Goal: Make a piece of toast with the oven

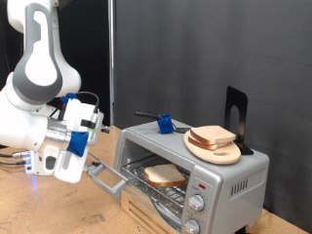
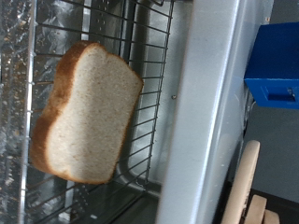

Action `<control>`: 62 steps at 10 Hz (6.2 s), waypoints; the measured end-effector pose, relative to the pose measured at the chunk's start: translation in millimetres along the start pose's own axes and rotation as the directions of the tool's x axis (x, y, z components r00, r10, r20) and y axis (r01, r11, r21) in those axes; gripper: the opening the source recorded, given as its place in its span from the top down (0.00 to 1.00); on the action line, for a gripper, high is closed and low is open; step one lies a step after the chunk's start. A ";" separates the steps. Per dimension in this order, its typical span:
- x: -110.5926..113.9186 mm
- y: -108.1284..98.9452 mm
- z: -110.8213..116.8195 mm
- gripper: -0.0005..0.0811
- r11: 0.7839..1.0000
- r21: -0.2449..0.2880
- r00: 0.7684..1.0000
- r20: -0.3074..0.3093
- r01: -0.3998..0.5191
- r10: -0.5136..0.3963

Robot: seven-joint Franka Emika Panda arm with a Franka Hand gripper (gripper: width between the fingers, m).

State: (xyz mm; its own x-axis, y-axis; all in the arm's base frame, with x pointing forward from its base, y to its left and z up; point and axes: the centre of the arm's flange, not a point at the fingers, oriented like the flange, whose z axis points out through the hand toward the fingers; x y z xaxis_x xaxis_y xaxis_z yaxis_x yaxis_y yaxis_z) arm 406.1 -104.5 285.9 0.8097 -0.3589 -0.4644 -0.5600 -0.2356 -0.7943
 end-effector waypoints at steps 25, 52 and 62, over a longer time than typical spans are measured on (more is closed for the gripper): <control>-6.8 -6.1 -7.9 0.16 0.991 0.114 0.997 0.042 -0.066 0.062; 178.6 -54.2 -13.1 0.16 0.993 0.042 0.931 0.345 0.108 -0.116; 171.1 -55.0 48.1 0.16 0.978 0.195 0.914 0.406 -0.079 -0.007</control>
State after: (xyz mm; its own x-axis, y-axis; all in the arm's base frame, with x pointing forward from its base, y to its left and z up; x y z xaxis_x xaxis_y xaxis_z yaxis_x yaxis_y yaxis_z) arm 583.9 -109.4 231.3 0.8152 0.0399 -0.5779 -0.5773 -0.0258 -0.8161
